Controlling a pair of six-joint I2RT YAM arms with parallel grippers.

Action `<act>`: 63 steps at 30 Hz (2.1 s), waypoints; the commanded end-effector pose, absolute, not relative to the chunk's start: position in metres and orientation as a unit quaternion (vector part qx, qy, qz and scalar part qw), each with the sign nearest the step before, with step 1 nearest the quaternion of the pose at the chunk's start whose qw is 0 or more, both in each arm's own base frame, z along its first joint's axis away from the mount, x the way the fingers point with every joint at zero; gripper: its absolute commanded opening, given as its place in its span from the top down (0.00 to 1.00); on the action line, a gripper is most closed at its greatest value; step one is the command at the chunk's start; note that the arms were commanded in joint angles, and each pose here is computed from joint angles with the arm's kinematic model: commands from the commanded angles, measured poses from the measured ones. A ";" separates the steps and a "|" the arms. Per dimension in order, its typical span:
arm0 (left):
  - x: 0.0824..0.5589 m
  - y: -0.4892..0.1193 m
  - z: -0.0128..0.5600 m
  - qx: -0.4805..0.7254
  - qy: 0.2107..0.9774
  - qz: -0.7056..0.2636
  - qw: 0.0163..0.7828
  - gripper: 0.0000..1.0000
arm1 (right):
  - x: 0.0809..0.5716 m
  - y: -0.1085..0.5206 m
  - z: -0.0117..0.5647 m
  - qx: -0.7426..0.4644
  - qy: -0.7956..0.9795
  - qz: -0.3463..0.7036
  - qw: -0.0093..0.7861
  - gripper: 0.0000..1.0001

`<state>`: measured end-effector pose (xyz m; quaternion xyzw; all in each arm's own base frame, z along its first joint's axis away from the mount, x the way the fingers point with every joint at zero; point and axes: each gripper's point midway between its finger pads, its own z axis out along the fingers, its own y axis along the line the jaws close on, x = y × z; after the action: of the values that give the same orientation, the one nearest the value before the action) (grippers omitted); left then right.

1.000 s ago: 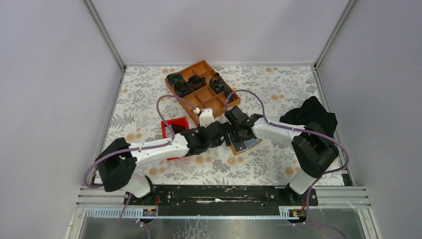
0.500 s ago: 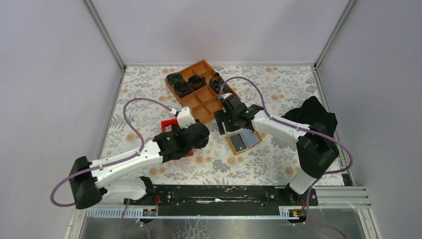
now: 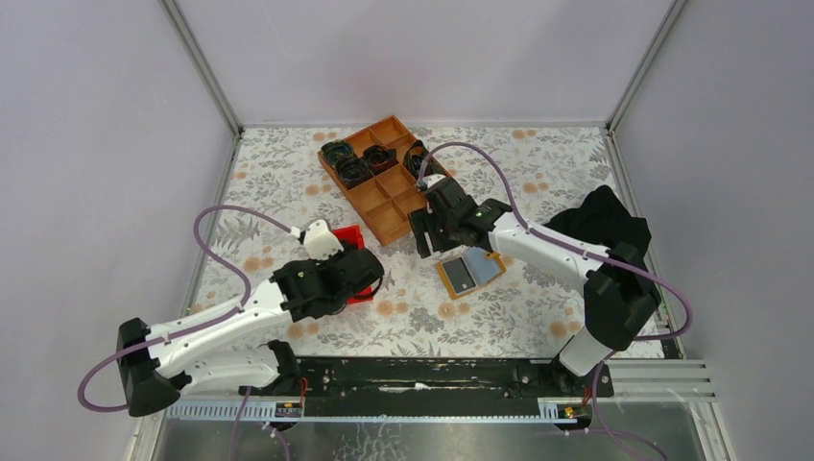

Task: Put the credit cards into the card holder
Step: Insert the credit card into the card holder, then move the distractor to the center of the board.

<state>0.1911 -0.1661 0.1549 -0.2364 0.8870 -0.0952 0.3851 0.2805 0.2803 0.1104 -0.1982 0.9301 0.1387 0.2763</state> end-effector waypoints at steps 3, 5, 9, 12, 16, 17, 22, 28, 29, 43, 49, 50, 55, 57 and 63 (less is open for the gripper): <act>0.184 -0.131 0.145 -0.272 0.876 -0.029 0.398 0.50 | 0.288 0.308 0.158 -0.215 0.908 0.171 0.318 0.23; 0.181 -0.122 0.145 -0.289 0.869 -0.025 0.400 0.49 | 0.295 0.313 0.158 -0.214 0.909 0.165 0.317 0.24; 0.174 -0.109 0.140 -0.312 0.863 -0.023 0.397 0.49 | 0.312 0.330 0.150 -0.218 0.913 0.155 0.307 0.24; 0.170 -0.103 0.135 -0.318 0.864 -0.017 0.391 0.48 | 0.329 0.339 0.145 -0.216 0.913 0.145 0.313 0.25; 0.167 -0.097 0.132 -0.324 0.863 -0.007 0.387 0.47 | 0.354 0.350 0.134 -0.230 0.912 0.133 0.311 0.27; 0.167 -0.096 0.131 -0.327 0.862 -0.005 0.388 0.46 | 0.360 0.352 0.132 -0.234 0.912 0.130 0.312 0.27; 0.164 -0.087 0.130 -0.335 0.858 -0.001 0.390 0.45 | 0.386 0.356 0.115 -0.240 0.910 0.119 0.316 0.29; 0.163 -0.080 0.129 -0.340 0.854 0.000 0.395 0.45 | 0.413 0.355 0.093 -0.237 0.915 0.111 0.307 0.31; 0.164 -0.079 0.130 -0.341 0.853 0.000 0.396 0.45 | 0.417 0.355 0.091 -0.236 0.915 0.114 0.307 0.33; 0.161 -0.069 0.131 -0.359 0.842 0.000 0.402 0.44 | 0.439 0.354 0.034 -0.241 0.928 0.070 0.276 0.70; 0.159 -0.068 0.125 -0.365 0.840 -0.010 0.401 0.44 | 0.449 0.330 0.035 -0.199 0.938 0.049 0.279 1.00; 0.159 -0.067 0.124 -0.364 0.841 -0.007 0.400 0.44 | 0.451 0.324 0.036 -0.191 0.940 0.046 0.279 1.00; 0.159 -0.068 0.122 -0.365 0.841 -0.007 0.399 0.44 | 0.456 0.285 0.046 -0.141 0.948 0.035 0.282 1.00; 0.160 -0.069 0.120 -0.363 0.842 -0.005 0.399 0.44 | 0.458 0.268 0.049 -0.127 0.950 0.027 0.284 1.00; 0.162 -0.071 0.119 -0.362 0.842 -0.001 0.401 0.44 | 0.460 0.203 0.062 -0.070 0.955 0.008 0.289 1.00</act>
<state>0.1564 -0.0768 0.1181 -0.3520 0.8543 -0.0099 0.3823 0.4451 0.2682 0.0194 -0.1805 0.9484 0.0370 0.2581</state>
